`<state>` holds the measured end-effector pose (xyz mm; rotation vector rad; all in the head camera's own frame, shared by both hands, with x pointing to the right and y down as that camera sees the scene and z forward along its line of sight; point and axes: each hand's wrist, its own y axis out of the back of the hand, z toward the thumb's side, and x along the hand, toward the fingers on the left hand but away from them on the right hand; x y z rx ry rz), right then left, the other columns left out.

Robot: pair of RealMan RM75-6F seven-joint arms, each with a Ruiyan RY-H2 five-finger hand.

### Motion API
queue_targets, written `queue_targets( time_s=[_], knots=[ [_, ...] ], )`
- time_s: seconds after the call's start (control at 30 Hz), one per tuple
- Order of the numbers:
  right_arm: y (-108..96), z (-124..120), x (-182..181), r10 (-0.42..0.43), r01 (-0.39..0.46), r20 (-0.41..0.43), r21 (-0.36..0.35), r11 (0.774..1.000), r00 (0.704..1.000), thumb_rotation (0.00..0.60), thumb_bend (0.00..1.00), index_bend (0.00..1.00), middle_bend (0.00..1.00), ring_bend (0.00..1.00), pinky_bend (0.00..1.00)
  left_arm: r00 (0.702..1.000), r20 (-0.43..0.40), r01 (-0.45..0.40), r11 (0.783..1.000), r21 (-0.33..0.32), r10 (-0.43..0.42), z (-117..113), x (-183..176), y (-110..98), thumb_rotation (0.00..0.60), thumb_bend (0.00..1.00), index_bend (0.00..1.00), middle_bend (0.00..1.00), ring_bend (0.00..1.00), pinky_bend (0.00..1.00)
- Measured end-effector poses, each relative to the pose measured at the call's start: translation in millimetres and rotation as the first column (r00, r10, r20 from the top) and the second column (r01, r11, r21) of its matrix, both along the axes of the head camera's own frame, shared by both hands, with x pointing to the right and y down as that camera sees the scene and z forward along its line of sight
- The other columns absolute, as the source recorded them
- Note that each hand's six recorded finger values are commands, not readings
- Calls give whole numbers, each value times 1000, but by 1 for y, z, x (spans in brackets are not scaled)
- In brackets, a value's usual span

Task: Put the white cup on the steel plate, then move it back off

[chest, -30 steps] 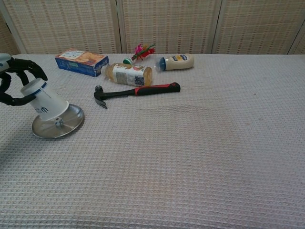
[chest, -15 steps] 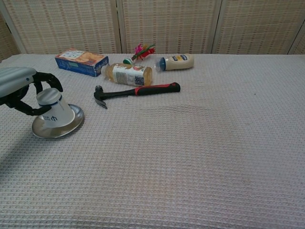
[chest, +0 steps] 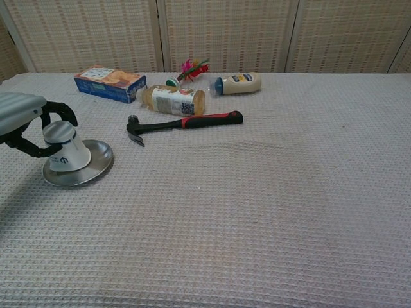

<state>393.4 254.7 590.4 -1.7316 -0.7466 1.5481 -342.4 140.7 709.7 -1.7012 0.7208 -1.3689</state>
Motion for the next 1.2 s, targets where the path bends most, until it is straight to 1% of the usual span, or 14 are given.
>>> queue_targets(
  time_s=[0.13, 0.2, 0.27, 0.33, 0.43, 0.5, 0.57, 0.67, 0.8, 0.9, 1.0, 1.1, 1.2],
  knots=[
    [0, 1, 0, 1, -1, 0, -5, 1000, 1000, 600, 205, 0, 0, 0, 0, 999, 31, 22, 1000, 18, -22, 0, -9, -5, 600, 554, 611, 754, 638, 815],
    [0, 1, 0, 1, -1, -1, -7, 1000, 1000, 600, 205, 0, 0, 0, 0, 998, 45, 48, 998, 36, -50, -2, -15, -8, 600, 561, 623, 770, 650, 824],
    [0, 2, 0, -1, 1, -2, -10, 1000, 1000, 600, 205, 0, 0, 0, 0, 996, 32, 77, 996, 51, -79, -4, -17, -8, 600, 579, 638, 788, 660, 830],
    [1, 2, 0, -1, 1, -2, -10, 1000, 1000, 600, 206, 0, 0, 0, 0, 995, 8, 97, 994, 45, -97, -5, -17, -6, 600, 606, 653, 807, 672, 839],
    [1, 1, -1, 0, 0, -1, -6, 1000, 1000, 600, 205, 0, 0, 0, 0, 991, -42, 125, 992, -2, -125, -3, -14, 1, 600, 628, 666, 820, 675, 842],
    [1, 1, -1, -1, 1, -1, -4, 1000, 1000, 600, 206, 0, 0, 0, 0, 987, -73, 140, 989, -56, -144, 0, -12, 6, 600, 627, 668, 821, 675, 842],
    [1, 0, -1, -1, 1, 0, -3, 1000, 1000, 600, 206, 0, 0, 0, 0, 980, -109, 156, 981, -116, -168, 3, -10, 11, 600, 625, 667, 820, 675, 842],
    [2, 0, 0, -1, 1, -1, -3, 1000, 1000, 600, 205, 0, 0, 0, 0, 965, -165, 176, 968, -177, -205, 3, -8, 15, 600, 626, 667, 820, 675, 841],
    [2, 1, 0, -1, 1, -2, -8, 1000, 1000, 600, 205, 0, 0, 0, 0, 947, -230, 176, 963, -204, -222, -4, -3, 16, 600, 626, 667, 820, 676, 840],
    [2, 2, -1, -2, 2, -4, -12, 1000, 1000, 600, 206, 0, 0, 0, 0, 948, -239, 166, 968, -190, -210, -8, -4, 14, 600, 628, 667, 819, 676, 838],
    [2, 2, 0, 0, 0, -5, -13, 1000, 1000, 600, 205, 0, 0, 0, 0, 958, -209, 166, 973, -158, -197, -6, -9, 10, 600, 634, 670, 822, 676, 838],
    [2, 1, 0, 1, -2, -5, -12, 1000, 1000, 600, 206, 0, 0, 0, 0, 976, -145, 153, 985, -84, -164, -4, -17, 4, 600, 630, 675, 826, 676, 837],
    [2, 2, 0, 1, -2, -5, -14, 1000, 1000, 600, 206, 0, 0, 0, 0, 989, -70, 133, 991, -9, -133, -1, -25, -1, 600, 625, 677, 828, 675, 836]
  ],
)
